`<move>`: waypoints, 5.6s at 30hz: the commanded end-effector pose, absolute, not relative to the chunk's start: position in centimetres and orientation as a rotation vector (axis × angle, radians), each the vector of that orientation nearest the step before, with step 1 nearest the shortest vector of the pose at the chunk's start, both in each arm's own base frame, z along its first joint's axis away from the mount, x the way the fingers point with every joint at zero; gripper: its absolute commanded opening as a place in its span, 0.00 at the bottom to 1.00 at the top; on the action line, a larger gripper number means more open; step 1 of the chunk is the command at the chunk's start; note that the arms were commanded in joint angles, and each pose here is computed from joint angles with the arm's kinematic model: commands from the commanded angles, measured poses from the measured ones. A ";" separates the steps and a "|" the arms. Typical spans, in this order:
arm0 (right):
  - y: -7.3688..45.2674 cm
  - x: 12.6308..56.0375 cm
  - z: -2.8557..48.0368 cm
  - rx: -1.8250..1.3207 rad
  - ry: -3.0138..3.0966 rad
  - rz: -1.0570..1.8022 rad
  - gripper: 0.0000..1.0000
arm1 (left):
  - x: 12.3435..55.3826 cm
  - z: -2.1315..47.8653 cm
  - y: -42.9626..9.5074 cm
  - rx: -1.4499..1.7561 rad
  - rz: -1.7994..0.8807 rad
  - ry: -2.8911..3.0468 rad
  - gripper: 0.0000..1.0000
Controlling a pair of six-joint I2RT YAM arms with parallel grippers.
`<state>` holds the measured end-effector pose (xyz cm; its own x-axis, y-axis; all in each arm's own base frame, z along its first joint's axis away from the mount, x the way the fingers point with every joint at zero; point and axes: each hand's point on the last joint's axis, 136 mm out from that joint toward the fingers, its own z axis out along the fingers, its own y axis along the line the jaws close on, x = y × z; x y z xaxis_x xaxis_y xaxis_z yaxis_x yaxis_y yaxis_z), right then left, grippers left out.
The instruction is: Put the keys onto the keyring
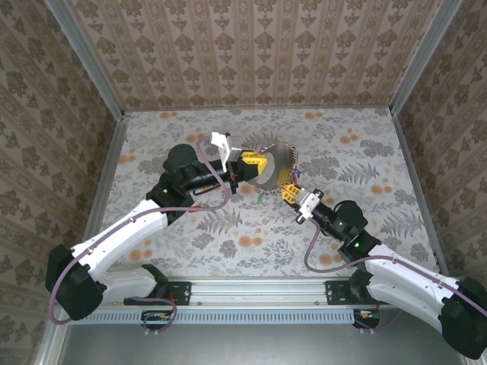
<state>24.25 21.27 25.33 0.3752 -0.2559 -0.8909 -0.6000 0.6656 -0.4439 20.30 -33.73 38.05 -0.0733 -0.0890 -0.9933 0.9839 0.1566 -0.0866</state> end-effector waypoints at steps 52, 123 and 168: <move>20.0 26.2 24.8 -0.789 1.420 0.492 0.00 | 31.1 23.7 -29.8 -0.102 -1.245 2.003 0.30; 23.2 24.2 16.7 -1.222 1.525 0.742 0.00 | 19.3 19.3 -33.9 1.590 -1.127 1.408 0.37; 22.9 24.0 16.8 -1.185 1.523 0.761 0.00 | 20.2 16.6 -36.8 1.695 -1.036 1.407 0.22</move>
